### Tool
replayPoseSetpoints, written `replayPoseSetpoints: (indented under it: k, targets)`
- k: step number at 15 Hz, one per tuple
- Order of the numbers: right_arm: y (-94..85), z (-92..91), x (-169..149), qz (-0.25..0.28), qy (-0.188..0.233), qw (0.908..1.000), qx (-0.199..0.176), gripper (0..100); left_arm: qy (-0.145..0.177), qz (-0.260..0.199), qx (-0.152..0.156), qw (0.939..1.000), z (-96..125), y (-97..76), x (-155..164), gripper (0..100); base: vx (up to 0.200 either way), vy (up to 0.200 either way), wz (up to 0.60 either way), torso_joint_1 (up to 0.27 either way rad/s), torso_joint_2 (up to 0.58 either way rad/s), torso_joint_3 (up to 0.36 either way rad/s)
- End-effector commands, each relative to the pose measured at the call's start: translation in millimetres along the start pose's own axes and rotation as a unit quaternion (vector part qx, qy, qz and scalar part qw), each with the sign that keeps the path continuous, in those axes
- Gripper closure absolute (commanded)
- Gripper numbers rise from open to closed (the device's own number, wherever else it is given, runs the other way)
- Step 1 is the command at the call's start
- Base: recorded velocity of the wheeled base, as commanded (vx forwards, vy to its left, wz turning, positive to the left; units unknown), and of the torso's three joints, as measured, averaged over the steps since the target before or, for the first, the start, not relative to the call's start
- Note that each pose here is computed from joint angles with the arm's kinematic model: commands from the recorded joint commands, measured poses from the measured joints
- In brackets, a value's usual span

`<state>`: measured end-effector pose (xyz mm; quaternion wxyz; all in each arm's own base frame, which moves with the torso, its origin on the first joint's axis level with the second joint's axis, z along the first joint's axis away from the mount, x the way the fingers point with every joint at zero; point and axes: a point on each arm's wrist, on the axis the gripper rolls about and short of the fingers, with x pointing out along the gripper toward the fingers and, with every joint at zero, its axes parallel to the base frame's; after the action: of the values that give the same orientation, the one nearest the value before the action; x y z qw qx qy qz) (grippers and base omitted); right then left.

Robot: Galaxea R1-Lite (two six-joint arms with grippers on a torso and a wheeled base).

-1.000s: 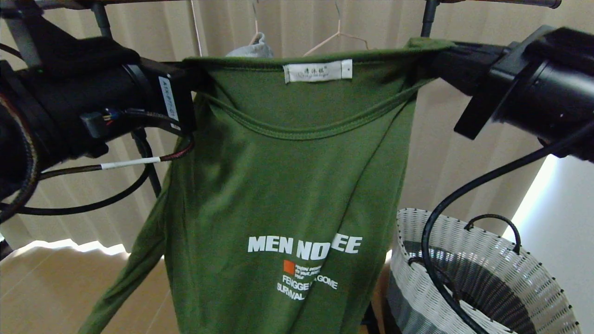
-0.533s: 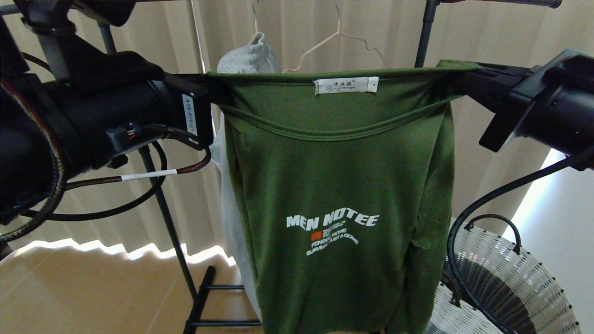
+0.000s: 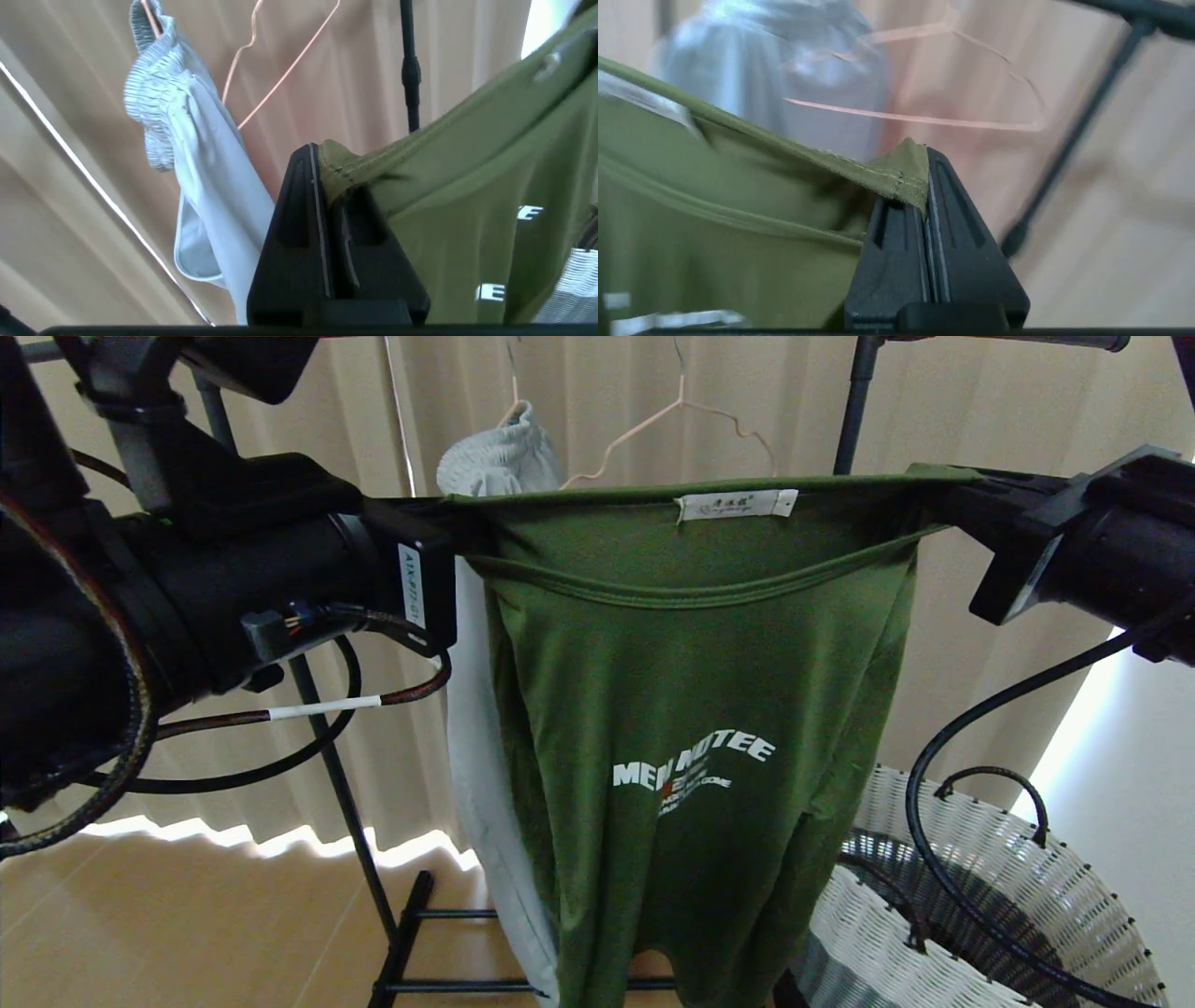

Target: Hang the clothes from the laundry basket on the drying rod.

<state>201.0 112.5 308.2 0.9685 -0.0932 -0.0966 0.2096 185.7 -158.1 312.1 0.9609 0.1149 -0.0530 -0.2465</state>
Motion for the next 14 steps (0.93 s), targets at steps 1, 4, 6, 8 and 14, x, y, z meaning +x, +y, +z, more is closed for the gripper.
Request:
replayPoseSetpoints:
  k: [1, 4, 6, 8, 14]
  targets:
    - [-1.5, -2.8, 2.2, -0.004, 0.005, 1.0, -0.001, 100, 0.001, -0.001, 0.0, 1.0, -0.4, -0.7, 0.7, 100, 0.0, 0.0, 0.0, 0.0, 0.0, 0.0]
    - [-1.6, -2.2, 3.2, -0.004, 0.005, 1.0, -0.002, 100, -0.001, -0.004, 0.0, 1.0, 0.2, -1.7, 5.2, 100, 0.0, 0.0, 0.0, 0.0, 0.0, 0.0]
    - [-1.8, -1.4, 3.8, -0.004, 0.004, 1.0, -0.002, 100, -0.006, -0.009, -0.003, 0.9999, 5.2, -8.3, 16.2, 100, 0.0, 0.0, 0.0, 0.0, 0.0, 0.0]
    - [-2.9, 2.3, -0.9, -0.005, -0.002, 1.0, -0.001, 100, -0.015, -0.01, -0.005, 0.9998, 11.7, -10.4, 22.8, 100, 0.0, 0.0, 0.0, 0.0, 0.0, 0.0]
    - [2.2, 18.7, -45.6, 0.034, 0.019, 0.9992, 0.002, 100, 0.009, 0.007, -0.002, 0.9999, -1.4, -9.6, 57.6, 100, 0.0, 0.0, 0.0, 0.0, 0.0, 0.0]
